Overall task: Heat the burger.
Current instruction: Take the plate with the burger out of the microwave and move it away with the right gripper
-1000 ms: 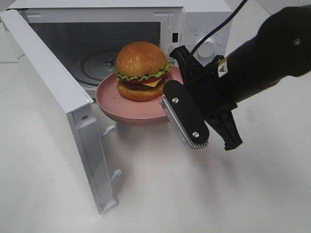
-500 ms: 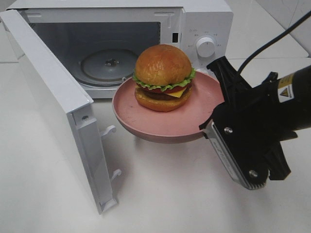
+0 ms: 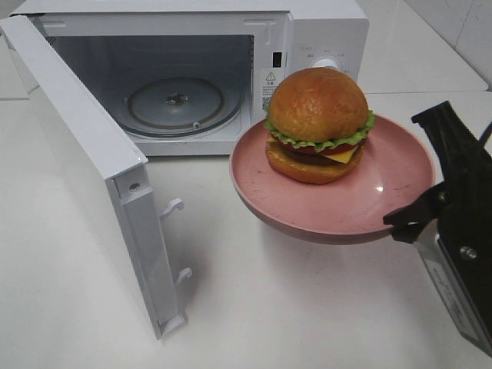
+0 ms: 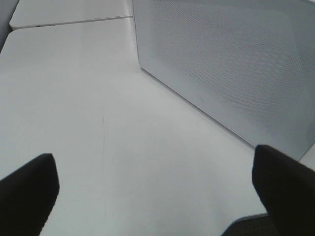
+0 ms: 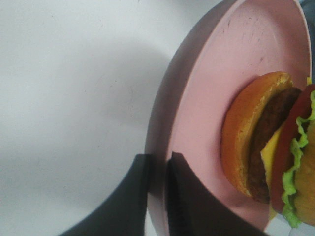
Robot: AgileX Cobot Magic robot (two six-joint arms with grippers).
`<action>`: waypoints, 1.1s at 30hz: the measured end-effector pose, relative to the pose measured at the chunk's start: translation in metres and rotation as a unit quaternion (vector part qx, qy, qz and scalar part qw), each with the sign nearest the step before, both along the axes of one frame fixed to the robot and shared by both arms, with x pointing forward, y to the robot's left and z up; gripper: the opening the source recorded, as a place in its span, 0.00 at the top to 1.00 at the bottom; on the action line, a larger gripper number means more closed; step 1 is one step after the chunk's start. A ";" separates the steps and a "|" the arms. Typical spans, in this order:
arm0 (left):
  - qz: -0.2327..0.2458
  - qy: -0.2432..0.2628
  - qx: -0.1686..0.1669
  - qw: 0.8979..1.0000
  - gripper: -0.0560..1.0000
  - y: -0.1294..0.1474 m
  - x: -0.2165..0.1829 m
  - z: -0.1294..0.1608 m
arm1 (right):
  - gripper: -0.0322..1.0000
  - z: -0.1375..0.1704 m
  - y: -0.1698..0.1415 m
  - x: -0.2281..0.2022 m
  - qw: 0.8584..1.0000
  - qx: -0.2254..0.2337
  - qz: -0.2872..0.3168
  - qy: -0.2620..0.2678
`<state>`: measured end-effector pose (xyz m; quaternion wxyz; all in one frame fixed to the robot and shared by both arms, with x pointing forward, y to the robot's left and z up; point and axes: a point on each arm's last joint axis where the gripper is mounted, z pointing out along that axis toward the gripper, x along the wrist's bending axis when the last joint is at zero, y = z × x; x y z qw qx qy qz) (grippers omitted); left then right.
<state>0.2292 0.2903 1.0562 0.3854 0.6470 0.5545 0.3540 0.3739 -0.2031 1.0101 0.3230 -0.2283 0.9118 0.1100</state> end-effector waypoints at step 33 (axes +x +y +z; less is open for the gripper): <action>0.000 0.000 0.000 1.000 0.01 0.000 0.000 0.000 | 0.88 0.007 -0.048 -0.002 0.895 0.094 -0.436 0.013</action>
